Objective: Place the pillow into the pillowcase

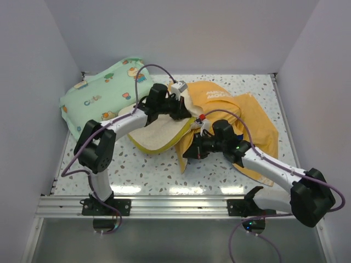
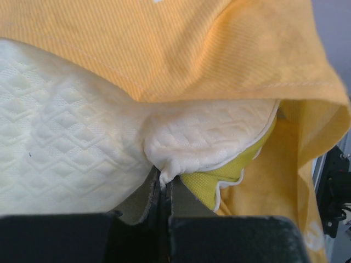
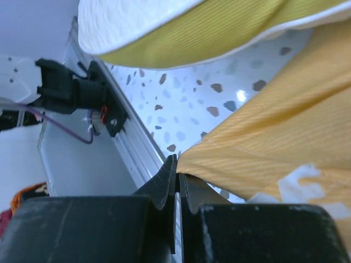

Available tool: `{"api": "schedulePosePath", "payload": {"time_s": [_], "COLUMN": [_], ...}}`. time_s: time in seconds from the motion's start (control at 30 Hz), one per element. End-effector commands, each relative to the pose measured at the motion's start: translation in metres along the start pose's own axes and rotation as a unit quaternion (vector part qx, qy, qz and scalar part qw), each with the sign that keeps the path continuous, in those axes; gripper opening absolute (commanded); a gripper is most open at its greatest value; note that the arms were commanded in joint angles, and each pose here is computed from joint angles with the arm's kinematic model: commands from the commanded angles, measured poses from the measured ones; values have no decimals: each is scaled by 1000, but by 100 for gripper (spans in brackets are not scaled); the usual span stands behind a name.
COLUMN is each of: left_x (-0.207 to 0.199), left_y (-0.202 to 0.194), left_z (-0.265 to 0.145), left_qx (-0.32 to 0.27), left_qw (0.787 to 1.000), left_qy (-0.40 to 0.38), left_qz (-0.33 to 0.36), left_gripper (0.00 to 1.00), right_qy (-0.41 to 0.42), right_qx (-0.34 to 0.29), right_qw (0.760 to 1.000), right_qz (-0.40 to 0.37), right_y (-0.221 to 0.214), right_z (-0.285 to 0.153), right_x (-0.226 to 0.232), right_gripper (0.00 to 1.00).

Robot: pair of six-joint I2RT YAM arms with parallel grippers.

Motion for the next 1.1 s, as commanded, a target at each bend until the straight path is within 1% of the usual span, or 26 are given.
{"api": "schedulePosePath", "payload": {"time_s": [0.0,0.03,0.07,0.1,0.17,0.23,0.27,0.3,0.33,0.37,0.4,0.43,0.5,0.53,0.6,0.63,0.67,0.7,0.73,0.77,0.83,0.87,0.93,0.97,1.03,1.07], "left_x": [-42,-37,-35,-28,-17,0,8,18,24,31,40,51,63,70,73,73,76,75,78,79,79,78,81,81,80,78], "left_y": [81,72,65,46,22,-20,-31,-57,-65,-73,-87,-95,-110,-111,-123,-124,-125,-126,-126,-128,-135,-139,-150,-157,-168,-175], "left_z": [-20,-19,-19,-17,-22,-24,-28,-31,-37,-40,-45,-52,-61,-66,-72,-74,-76,-81,-84,-87,-94,-96,-104,-107,-114,-117], "left_qx": [-127,-109,-102,-80,-57,-15,-6,15,22,29,43,53,80,81,107,112,117,122,126,133,153,164,190,203,225,234], "left_qw": [990,993,994,996,998,1000,1000,999,999,998,997,996,993,993,990,990,989,987,986,984,978,976,968,965,956,953], "left_qy": [-44,-34,-32,-28,-14,1,8,19,34,43,54,66,81,86,89,86,88,92,93,94,85,79,75,68,51,39], "left_qz": [35,29,34,29,18,-12,-19,-27,-28,-20,-26,-35,-25,-12,-2,14,35,43,65,77,111,120,147,154,182,190], "left_gripper": [0,0,0,0,0,0,0,0,0,0,0,0,0,0,0,0,0,0,0,0,0,0,0,0,0,0], "right_qy": [158,170,196,214,245,273,275,273,265,247,205,177,109,65,-17,-97,-133,-171,-240,-277,-321,-355,-367,-386,-381,-388], "right_qx": [30,34,44,40,57,68,76,110,111,118,156,148,182,163,128,113,115,121,142,154,195,207,228,225,244,242], "right_qw": [985,982,972,965,952,939,937,935,923,920,926,923,933,941,960,963,962,959,945,935,919,905,899,892,889,887], "right_qz": [-66,-79,-120,-146,-173,-198,-203,-196,-256,-281,-277,-309,-291,-288,-250,-225,-208,-193,-174,-159,-116,-107,-72,-76,-60,-66], "right_y": [1,1,-5,1,-7,-8,-9,-13,-11,-8,-9,5,15,33,54,66,69,69,66,62,45,42,30,36,30,39], "right_z": [-1,2,5,4,11,12,13,3,-2,-12,-30,-42,-74,-92,-113,-134,-141,-149,-168,-174,-189,-198,-204,-208,-200,-199], "right_x": [65,73,90,105,120,131,131,132,122,115,102,77,51,20,-16,-54,-78,-100,-131,-153,-196,-217,-252,-266,-293,-304], "right_gripper": [0,0,0,0,0,0,12,50,61,67,71,74,75,75,75,74,73,73,72,72,70,70,67,66,61,59]}}
Point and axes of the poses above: each gripper's point midway between its finger pads, its own z axis out along the fingers, its own x axis along the line the jaws close on, y = z × x, the point moved 2 cm from there along -z, back along the fingers, and after that the axes turned 8 degrees about -z, right-handed, at the moved point
